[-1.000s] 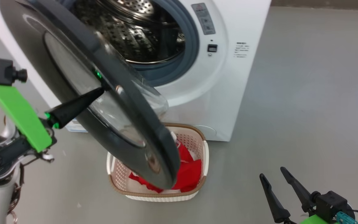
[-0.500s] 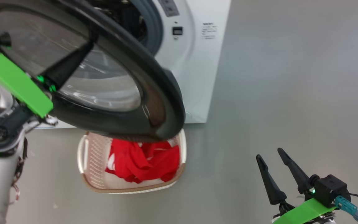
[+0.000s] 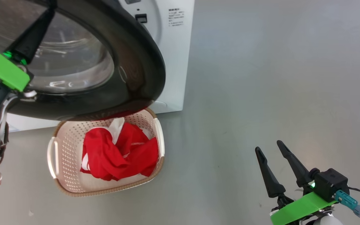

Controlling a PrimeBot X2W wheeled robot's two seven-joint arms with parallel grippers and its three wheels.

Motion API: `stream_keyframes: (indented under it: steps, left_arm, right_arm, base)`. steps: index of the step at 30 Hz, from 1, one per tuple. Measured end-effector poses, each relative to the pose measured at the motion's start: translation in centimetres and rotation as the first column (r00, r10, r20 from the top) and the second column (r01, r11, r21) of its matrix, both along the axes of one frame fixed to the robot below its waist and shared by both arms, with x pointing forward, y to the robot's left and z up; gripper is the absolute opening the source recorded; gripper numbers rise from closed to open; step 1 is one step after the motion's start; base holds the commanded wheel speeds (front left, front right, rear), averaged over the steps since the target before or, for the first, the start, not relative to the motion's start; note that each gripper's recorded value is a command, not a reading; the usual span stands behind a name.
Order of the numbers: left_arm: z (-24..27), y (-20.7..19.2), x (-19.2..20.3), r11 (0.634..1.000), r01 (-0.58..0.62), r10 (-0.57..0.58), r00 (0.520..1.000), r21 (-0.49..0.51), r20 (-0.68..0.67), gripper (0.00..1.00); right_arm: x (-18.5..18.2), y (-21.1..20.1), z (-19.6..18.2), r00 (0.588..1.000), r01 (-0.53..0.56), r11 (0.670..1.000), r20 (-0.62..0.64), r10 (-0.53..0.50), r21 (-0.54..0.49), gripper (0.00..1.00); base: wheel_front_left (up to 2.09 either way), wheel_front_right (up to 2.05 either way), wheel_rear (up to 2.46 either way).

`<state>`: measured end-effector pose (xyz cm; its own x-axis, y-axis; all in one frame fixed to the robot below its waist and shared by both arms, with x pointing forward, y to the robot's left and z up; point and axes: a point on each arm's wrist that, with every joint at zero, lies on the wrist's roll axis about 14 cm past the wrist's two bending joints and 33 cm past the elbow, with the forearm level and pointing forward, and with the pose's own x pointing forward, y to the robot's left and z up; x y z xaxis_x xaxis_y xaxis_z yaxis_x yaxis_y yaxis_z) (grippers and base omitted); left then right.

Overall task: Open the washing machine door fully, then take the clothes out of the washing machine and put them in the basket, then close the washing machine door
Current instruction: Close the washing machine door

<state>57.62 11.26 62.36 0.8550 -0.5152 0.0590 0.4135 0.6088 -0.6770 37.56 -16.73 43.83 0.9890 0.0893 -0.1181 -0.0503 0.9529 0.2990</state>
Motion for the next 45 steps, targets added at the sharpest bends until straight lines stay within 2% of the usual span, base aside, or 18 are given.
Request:
stream_keyframes:
  steps: [6, 16, 18, 22, 24, 25, 26, 35, 45]
  left_arm:
    - [-0.7, -0.2, 0.5, 1.000, -0.012, 0.012, 1.000, -0.003, -0.008, 0.00]
    - [0.0, 1.3, -1.5, 0.998, -0.041, 0.041, 0.999, -0.039, 0.013, 0.00]
    - [-0.9, 2.0, -2.4, 0.997, -0.059, 0.059, 0.998, -0.046, 0.001, 0.05]
    - [-2.7, 3.1, -4.6, 0.993, -0.091, 0.088, 0.995, -0.080, -0.038, 0.47]
    - [-3.5, 3.6, -5.8, 0.990, -0.106, 0.102, 0.993, -0.088, -0.053, 0.84]
    - [-3.9, 3.8, -6.3, 0.989, -0.114, 0.109, 0.992, -0.094, -0.061, 0.97]
    - [-4.3, 4.0, -6.9, 0.988, -0.124, 0.118, 0.991, -0.095, -0.068, 1.00]
    - [-7.5, 7.2, -11.7, 0.953, -0.265, 0.247, 0.961, -0.149, -0.127, 1.00]
    - [-12.2, 9.5, -15.9, 0.904, -0.403, 0.369, 0.905, -0.143, -0.213, 1.00]
  right_arm:
    - [-0.1, -0.2, -0.2, 1.000, 0.011, 1.000, -0.005, -0.011, 0.003, 1.00]
    - [0.5, 0.5, 0.6, 1.000, -0.022, 1.000, 0.022, 0.022, -0.002, 1.00]
    - [0.5, 0.6, 0.8, 0.999, -0.033, 0.999, 0.028, 0.034, -0.007, 1.00]
    - [0.6, 1.2, 1.3, 0.997, -0.057, 0.998, 0.043, 0.057, -0.009, 1.00]
    - [0.7, 1.6, 1.5, 0.996, -0.069, 0.998, 0.052, 0.069, -0.009, 1.00]
    - [0.8, 1.7, 1.6, 0.996, -0.075, 0.997, 0.055, 0.075, -0.010, 1.00]
    - [0.8, 1.9, 1.7, 0.995, -0.081, 0.997, 0.057, 0.081, -0.011, 1.00]
    - [0.2, 2.8, 2.1, 0.991, -0.117, 0.993, 0.067, 0.118, -0.016, 1.00]
    - [-0.3, 3.0, 2.2, 0.989, -0.129, 0.991, 0.070, 0.131, -0.021, 1.00]
  base:
    - [0.00, 0.00, 0.00]
    - [0.00, 0.00, 0.00]
    - [0.00, 0.00, 0.00]
    - [0.00, 0.00, 0.00]
    - [0.00, 0.00, 0.00]
    - [0.00, 0.00, 0.00]
    - [0.00, 0.00, 0.00]
    - [0.00, 0.00, 0.00]
    - [0.00, 0.00, 0.00]
